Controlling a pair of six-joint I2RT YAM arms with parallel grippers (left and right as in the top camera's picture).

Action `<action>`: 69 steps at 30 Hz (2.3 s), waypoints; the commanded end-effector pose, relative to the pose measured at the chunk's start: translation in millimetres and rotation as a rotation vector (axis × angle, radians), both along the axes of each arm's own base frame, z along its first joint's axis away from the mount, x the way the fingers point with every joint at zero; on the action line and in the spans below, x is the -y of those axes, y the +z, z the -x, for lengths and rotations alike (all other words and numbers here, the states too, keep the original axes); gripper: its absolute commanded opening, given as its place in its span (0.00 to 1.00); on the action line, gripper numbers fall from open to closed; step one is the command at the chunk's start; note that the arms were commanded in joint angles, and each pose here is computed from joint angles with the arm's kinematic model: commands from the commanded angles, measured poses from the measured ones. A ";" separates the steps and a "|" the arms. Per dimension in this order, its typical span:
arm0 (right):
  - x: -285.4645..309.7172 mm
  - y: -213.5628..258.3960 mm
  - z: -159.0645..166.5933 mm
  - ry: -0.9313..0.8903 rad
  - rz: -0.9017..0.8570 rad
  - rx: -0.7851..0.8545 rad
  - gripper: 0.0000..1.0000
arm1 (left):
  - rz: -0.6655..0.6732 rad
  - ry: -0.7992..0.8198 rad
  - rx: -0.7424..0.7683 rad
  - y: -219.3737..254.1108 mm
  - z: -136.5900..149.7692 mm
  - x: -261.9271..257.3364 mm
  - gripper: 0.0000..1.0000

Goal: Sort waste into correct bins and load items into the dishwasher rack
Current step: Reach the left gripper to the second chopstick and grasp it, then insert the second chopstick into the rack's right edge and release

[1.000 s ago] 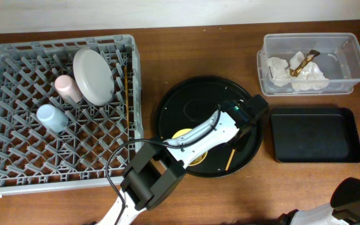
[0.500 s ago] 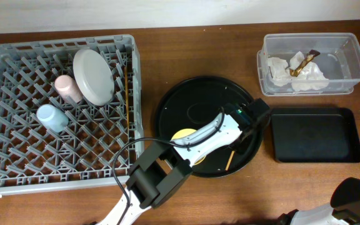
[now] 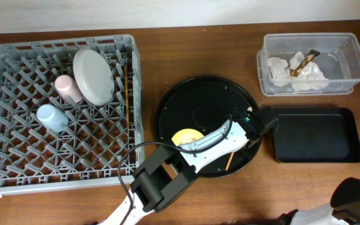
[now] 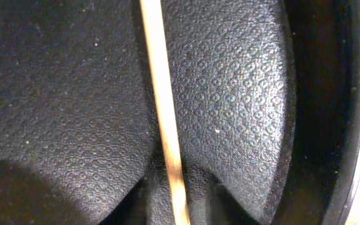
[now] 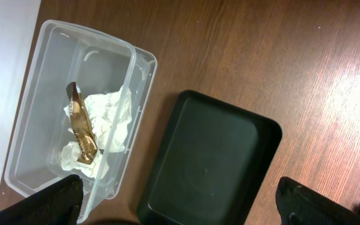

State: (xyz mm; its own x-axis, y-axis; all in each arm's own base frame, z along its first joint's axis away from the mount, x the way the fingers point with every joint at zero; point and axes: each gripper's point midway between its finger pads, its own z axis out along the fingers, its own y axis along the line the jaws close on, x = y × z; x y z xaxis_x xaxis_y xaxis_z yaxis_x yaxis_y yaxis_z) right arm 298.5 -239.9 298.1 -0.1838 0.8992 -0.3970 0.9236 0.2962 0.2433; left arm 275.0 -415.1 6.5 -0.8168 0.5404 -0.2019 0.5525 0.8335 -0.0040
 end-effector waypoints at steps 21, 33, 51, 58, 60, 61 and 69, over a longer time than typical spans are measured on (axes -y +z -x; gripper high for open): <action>0.5 1.9 1.3 -0.004 0.006 0.001 0.99 | 0.104 0.371 0.232 240.4 -141.6 -146.9 0.01; 0.5 1.9 1.3 -0.004 0.006 0.001 0.99 | -0.036 0.750 0.036 177.9 -196.9 -332.4 0.01; 0.5 1.9 1.3 -0.004 0.006 0.001 0.99 | 0.003 0.572 -0.098 123.0 -201.6 -340.1 0.12; 0.5 1.9 1.3 -0.004 0.006 0.001 0.99 | 0.020 0.571 -0.126 123.8 -195.9 -336.2 0.42; 0.5 1.9 1.3 -0.004 0.006 0.001 0.99 | 0.044 0.566 -0.149 129.8 -190.3 -331.6 0.45; 0.6 1.9 1.2 -0.004 0.007 0.002 0.99 | 0.059 0.564 -0.153 136.4 -187.9 -329.4 0.49; 0.5 1.9 1.3 -0.004 0.006 0.001 0.99 | 0.193 0.578 0.098 254.2 -178.2 -333.3 0.78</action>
